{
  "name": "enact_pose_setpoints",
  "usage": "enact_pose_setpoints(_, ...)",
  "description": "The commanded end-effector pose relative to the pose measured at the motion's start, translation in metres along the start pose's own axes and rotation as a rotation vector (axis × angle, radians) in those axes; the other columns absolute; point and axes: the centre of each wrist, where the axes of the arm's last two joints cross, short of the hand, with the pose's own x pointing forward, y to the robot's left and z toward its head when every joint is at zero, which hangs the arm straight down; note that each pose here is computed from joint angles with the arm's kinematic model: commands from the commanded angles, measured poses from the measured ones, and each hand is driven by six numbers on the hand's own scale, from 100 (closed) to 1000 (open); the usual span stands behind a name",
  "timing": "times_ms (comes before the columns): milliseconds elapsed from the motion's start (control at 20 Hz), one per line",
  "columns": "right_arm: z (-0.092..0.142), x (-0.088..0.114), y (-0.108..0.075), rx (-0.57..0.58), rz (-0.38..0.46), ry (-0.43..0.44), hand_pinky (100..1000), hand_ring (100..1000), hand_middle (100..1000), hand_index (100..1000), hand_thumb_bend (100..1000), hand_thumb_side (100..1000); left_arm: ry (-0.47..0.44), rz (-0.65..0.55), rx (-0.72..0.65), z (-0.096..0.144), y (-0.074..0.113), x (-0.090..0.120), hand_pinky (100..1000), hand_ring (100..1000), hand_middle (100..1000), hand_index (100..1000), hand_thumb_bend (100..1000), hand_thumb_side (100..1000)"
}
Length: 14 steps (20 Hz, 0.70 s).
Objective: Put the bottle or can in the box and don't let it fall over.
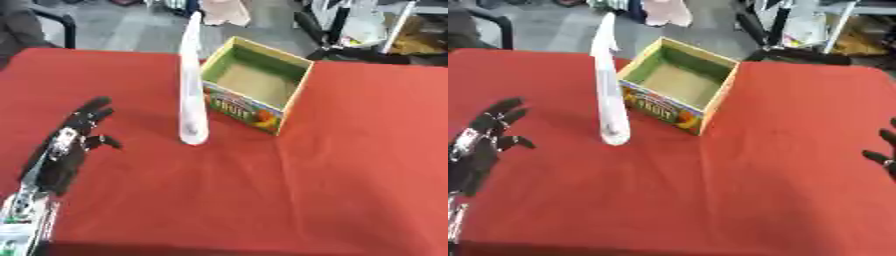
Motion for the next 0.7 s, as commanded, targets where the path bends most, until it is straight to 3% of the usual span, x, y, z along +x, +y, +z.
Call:
enact_pose_setpoints(50, -0.004, 0.006, -0.003, 0.001, 0.018, -0.019, 800, 1000, 1000, 940, 100, 525, -0.026, -0.031, 0.000, -0.004, 0.006, 0.010, 593, 1000, 974, 979, 133, 873)
enact_pose_setpoints(450, -0.004, 0.006, -0.003, 0.000, 0.019, -0.018, 800, 1000, 1000, 940, 100, 525, -0.045, -0.045, 0.005, -0.009, 0.008, 0.014, 594, 1000, 976, 985, 117, 851)
enact_pose_setpoints(700, -0.003, 0.006, -0.003, 0.002, 0.021, -0.014, 799, 1000, 1000, 940, 100, 525, -0.084, -0.076, -0.018, -0.025, 0.014, 0.026, 597, 1000, 978, 995, 100, 794)
